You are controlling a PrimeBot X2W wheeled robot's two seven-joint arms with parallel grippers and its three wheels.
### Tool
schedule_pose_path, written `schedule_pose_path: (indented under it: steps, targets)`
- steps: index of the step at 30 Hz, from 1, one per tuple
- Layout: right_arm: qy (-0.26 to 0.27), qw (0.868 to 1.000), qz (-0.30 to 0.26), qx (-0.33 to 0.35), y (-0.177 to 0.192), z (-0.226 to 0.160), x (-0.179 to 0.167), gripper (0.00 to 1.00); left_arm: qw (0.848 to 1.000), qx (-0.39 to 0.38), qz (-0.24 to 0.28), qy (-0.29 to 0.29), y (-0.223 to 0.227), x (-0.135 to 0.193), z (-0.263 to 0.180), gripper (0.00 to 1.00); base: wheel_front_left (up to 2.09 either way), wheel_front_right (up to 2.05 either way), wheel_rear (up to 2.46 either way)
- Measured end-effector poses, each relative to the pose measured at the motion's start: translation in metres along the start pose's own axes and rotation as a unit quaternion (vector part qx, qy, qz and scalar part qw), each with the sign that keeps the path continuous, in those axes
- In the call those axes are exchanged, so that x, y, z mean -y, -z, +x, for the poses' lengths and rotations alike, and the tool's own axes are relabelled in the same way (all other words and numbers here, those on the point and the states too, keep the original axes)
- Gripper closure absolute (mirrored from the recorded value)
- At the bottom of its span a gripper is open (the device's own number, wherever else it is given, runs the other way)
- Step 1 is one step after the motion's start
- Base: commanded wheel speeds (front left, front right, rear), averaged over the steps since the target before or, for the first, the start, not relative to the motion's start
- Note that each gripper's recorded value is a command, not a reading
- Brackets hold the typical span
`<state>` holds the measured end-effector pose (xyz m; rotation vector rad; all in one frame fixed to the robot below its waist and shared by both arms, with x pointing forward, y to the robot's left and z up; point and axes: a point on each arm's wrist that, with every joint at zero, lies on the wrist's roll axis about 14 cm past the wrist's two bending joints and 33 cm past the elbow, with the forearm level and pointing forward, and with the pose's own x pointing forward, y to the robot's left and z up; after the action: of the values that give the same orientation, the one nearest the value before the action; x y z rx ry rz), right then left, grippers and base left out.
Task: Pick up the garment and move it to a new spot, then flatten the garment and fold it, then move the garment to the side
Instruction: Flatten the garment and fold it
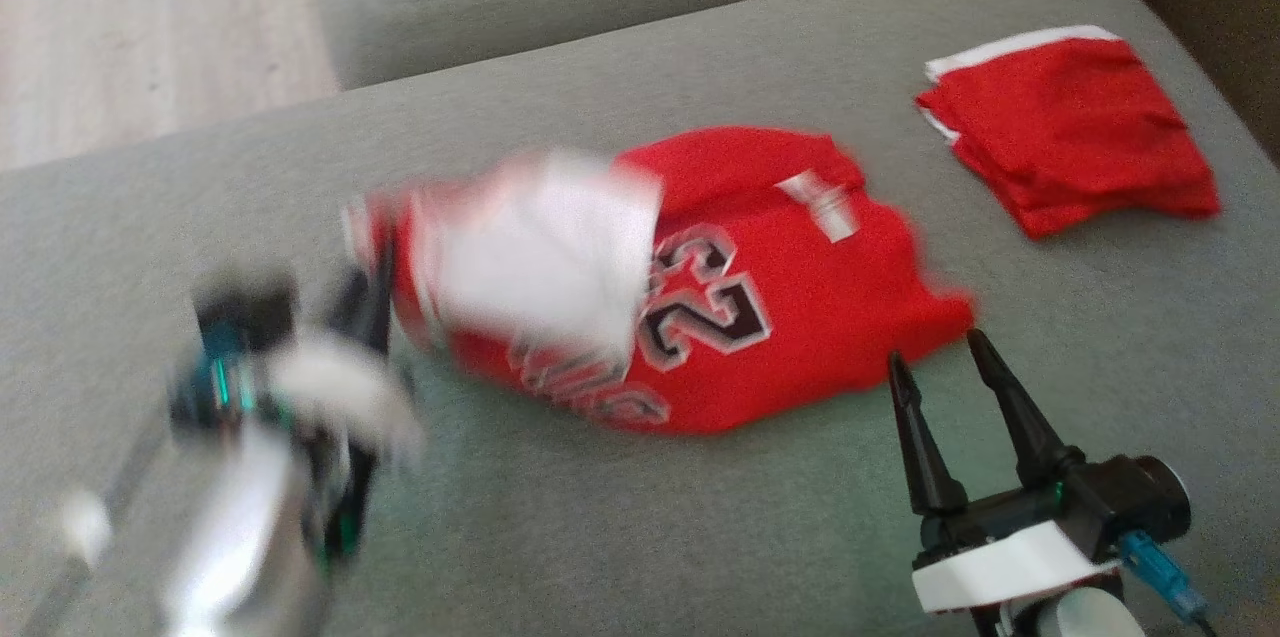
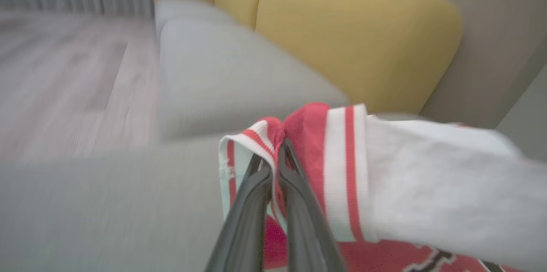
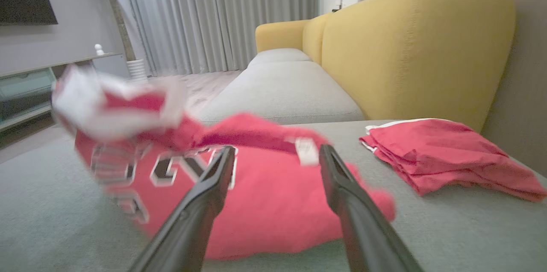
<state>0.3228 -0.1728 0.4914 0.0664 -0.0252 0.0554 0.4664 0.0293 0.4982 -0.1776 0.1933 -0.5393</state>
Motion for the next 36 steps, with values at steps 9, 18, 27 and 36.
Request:
schedule_pose_path:
  steps: [9,18,27,36]
  targets:
    - [-0.040,0.999,-0.003,-0.015,0.010,0.015,-0.021,0.00,0.995,-0.015,-0.020,-0.094,0.075,-0.034,-0.060,0.00,0.00,0.00,0.00]
    - [-0.060,0.998,-0.002,-0.014,0.010,0.017,-0.033,0.00,0.990,0.026,0.084,-0.109,0.060,-0.011,-0.085,0.00,0.00,0.00,0.00]
    - [-0.068,0.997,0.001,-0.025,0.017,0.017,-0.038,0.00,0.971,-0.005,0.235,0.045,0.077,0.053,-0.064,0.00,0.00,0.00,0.00]
    - [-0.057,0.998,0.000,-0.037,0.024,0.022,-0.032,0.00,0.951,-0.077,0.277,0.115,0.097,0.077,-0.020,0.00,0.00,0.00,0.00]
